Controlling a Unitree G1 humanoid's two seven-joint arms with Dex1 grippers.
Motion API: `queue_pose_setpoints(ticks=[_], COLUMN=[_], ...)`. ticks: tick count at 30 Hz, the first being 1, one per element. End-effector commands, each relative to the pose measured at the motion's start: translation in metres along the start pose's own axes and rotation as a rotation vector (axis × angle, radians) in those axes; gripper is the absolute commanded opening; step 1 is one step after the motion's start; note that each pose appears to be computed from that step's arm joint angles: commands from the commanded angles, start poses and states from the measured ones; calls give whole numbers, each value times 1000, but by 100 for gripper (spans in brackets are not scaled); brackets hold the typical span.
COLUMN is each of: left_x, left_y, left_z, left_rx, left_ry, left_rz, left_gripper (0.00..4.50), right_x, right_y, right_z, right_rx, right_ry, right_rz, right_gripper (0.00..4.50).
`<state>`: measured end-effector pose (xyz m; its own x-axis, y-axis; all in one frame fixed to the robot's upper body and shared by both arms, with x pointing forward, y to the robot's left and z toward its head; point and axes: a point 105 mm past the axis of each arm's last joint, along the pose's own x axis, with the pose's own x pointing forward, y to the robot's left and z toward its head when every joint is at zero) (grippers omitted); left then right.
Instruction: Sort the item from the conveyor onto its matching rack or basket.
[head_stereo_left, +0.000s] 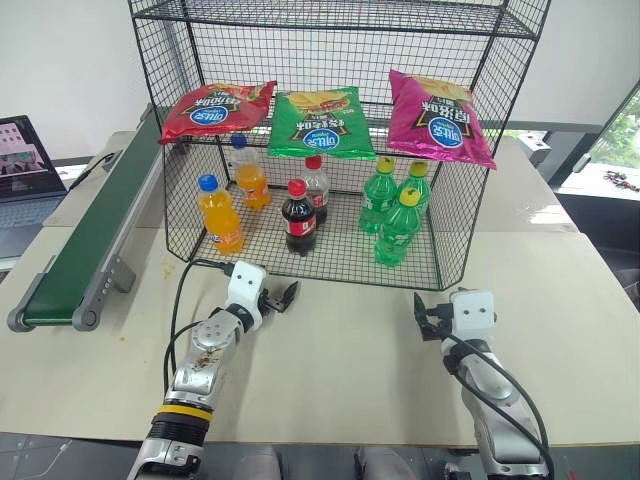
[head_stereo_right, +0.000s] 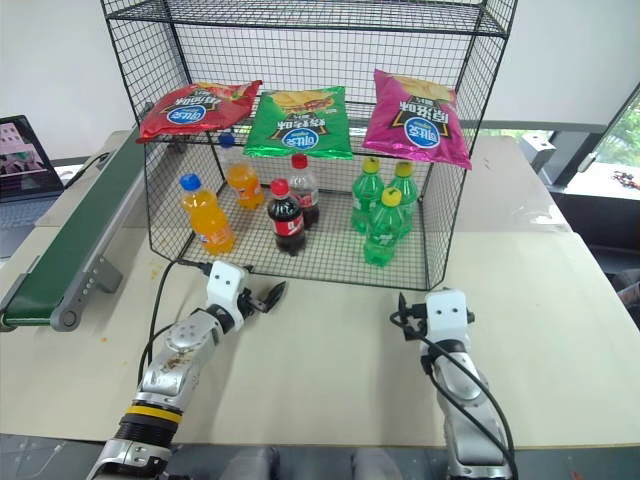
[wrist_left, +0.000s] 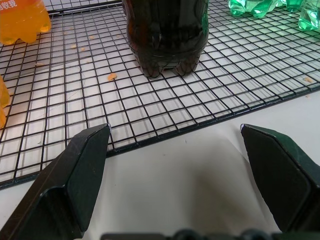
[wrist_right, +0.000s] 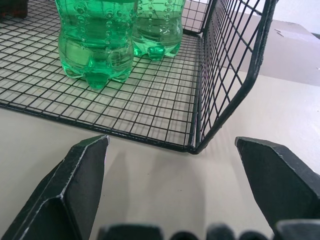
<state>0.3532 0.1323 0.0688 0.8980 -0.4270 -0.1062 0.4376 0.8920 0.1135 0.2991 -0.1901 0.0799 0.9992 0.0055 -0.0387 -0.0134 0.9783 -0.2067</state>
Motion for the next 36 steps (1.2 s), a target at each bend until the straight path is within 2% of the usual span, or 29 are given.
queue_pose_setpoints(ticks=[1,9,16,36], left_x=[-2,-22,-23,-24], left_y=[0,6,10,13], left_z=[4,0,7,11], left_rx=[1,72,17,22], left_ry=[-11,3,-22,-16], left_rz=[-19,5,-14,-29], left_gripper=[443,443,443,443], right_x=[-4,-15,-10,-10], right_y=[-5,9,10,19], right_z=[15,20,24,27], right_rx=[-5,-21,-10,9], right_ry=[-69,-86,-98,-108], right_rz=[3,126,128,131], right_gripper=[450,450,450,450])
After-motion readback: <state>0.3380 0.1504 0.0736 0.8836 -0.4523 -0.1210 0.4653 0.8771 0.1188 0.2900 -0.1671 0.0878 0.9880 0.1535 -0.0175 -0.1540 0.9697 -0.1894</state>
